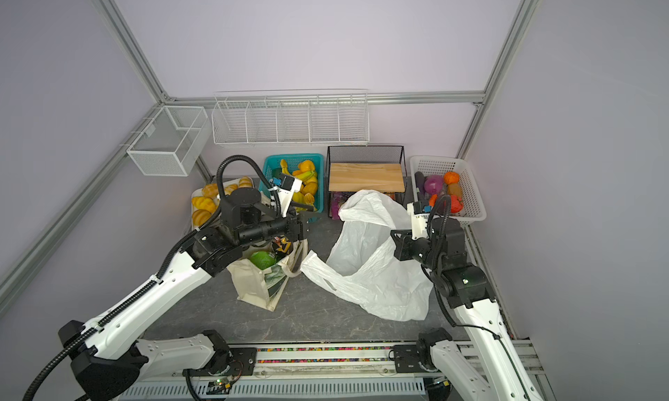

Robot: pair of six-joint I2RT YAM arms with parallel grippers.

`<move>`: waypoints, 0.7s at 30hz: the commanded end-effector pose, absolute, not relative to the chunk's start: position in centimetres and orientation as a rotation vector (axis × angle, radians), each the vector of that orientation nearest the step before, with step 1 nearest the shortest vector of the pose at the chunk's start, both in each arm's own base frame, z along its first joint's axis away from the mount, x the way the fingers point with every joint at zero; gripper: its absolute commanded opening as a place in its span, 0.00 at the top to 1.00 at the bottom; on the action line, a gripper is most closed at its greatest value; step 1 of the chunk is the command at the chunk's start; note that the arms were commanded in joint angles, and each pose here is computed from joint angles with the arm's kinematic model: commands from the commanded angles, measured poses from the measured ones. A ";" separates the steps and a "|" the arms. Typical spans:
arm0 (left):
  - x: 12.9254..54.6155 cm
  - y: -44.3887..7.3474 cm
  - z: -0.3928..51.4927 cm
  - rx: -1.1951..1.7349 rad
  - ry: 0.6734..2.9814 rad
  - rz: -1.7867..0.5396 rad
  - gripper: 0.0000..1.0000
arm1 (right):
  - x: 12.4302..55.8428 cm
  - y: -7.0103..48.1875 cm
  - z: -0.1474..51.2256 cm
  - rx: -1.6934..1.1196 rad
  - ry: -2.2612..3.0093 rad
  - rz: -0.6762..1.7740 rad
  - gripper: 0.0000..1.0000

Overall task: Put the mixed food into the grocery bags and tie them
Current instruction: 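Grasp the white plastic bag with both grippers and lift it upward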

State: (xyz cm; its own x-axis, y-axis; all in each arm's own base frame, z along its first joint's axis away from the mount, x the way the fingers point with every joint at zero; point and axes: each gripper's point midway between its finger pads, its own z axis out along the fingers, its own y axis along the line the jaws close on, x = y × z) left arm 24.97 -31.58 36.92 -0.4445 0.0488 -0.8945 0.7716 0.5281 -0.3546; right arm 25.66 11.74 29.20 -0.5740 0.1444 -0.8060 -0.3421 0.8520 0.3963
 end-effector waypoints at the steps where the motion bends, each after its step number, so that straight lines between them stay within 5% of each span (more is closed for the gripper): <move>1: 25.0 -31.9 38.1 0.649 1.840 -1.025 0.40 | 25.6 11.7 30.7 -0.081 2.076 0.707 0.94; 15: 26.1 -37.3 33.0 0.611 2.036 -1.189 0.27 | 26.0 12.9 37.5 -0.005 1.831 0.916 0.94; 21: 28.3 -39.7 31.1 0.598 2.092 -1.186 0.36 | 26.0 13.6 37.3 -0.025 1.820 0.967 0.94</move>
